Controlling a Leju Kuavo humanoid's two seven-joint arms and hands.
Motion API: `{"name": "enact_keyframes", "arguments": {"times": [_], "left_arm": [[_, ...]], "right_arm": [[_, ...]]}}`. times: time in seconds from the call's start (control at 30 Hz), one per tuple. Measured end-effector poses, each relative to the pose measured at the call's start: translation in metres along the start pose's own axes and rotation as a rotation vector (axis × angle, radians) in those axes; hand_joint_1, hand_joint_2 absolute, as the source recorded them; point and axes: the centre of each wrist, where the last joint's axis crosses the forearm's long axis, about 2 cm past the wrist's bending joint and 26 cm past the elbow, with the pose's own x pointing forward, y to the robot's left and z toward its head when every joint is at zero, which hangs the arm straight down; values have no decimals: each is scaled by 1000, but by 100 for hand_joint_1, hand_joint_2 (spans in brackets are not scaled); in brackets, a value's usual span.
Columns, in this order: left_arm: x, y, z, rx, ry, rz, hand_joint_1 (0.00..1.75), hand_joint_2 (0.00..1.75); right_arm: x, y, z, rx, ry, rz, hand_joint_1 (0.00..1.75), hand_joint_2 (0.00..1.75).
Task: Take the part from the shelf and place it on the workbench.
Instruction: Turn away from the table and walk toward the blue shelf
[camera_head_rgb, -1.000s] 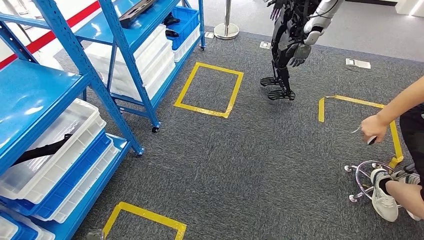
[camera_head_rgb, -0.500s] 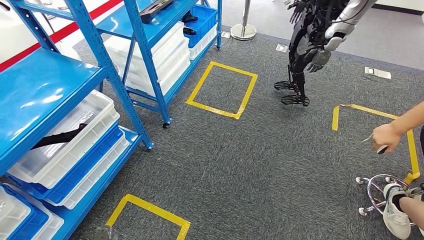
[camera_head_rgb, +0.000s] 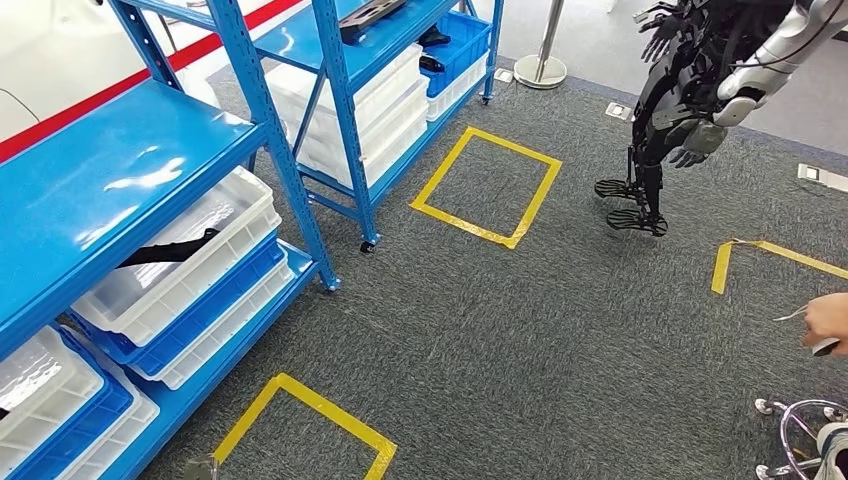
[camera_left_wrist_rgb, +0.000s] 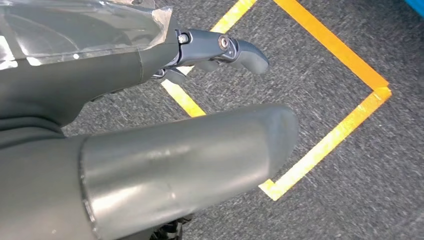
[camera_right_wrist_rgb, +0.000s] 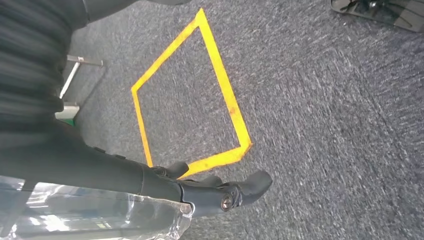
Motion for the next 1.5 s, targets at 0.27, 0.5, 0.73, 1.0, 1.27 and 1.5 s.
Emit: {"name": "enact_keyframes", "arguments": {"times": [0.27,0.5,0.73,1.0,1.27,1.5], "left_arm": [[-2,3,1,9,6,-1,0,0],[4,4,0,17,-12,3,0,0],[3,1,2,21,-11,24,0,0],[2,0,2,21,-7,28,0,0],[4,0,2,24,-11,30,0,0],[9,-1,0,31,-19,40,0,0]], "right_arm": [[-1,-3,-1,-5,-3,3,0,175],[3,-6,-1,-10,-10,6,0,175],[2,-6,-1,-6,-9,13,0,175],[0,-6,-1,-6,-7,-11,0,175],[-4,0,0,7,1,-33,0,175],[-2,5,1,19,-2,-34,0,175]]}}
